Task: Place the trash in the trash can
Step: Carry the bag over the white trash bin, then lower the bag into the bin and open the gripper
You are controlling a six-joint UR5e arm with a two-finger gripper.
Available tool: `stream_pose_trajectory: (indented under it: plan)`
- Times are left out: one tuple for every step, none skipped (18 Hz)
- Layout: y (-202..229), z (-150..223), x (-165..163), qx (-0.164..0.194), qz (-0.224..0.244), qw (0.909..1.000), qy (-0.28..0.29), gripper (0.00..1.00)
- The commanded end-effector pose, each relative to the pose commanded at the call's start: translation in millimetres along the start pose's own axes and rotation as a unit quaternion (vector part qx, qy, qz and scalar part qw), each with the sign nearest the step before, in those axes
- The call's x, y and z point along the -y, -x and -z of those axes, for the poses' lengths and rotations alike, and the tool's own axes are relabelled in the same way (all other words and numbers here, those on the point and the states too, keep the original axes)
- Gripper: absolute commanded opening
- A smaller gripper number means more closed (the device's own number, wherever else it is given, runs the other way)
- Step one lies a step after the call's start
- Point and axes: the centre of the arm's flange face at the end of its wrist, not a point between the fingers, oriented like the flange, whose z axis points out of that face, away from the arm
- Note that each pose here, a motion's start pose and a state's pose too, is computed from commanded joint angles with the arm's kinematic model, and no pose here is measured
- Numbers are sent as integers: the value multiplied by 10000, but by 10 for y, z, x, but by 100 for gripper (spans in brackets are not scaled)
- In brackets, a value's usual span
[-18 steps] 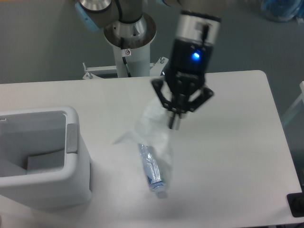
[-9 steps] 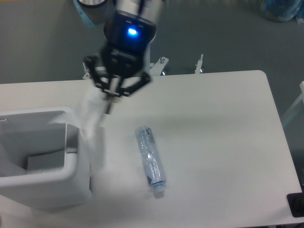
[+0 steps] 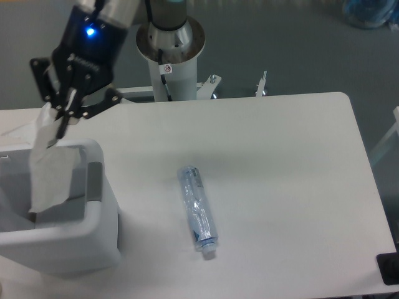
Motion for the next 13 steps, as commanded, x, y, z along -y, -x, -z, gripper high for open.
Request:
stream_pose_trajectory:
  plan:
    - [21, -76, -14, -16, 15, 10000, 53, 16]
    - [26, -143, -25, -28, 21, 9999, 104, 16]
    - [30, -210, -37, -47, 42, 9999, 154, 16]
    - [10, -261, -53, -69, 38, 9998, 200, 16]
    - [31, -331, -82, -41, 48, 9996, 268, 16]
    - [33, -393, -106, 12, 33, 9995, 330, 16]
    - [54, -468, -125, 67, 31, 9992, 401, 16]
    - [67, -547, -145, 118, 29, 9988, 475, 16]
    - [88, -594, -164, 171, 36, 9985, 526, 16]
    - [130, -641, -171, 218, 46, 9981, 569, 16]
    - [169, -702, -193, 265, 65, 9976, 629, 16]
    - [165, -739, -204, 278, 51, 9974, 662, 16]
    - [168, -795, -220, 265, 50, 9971, 711, 16]
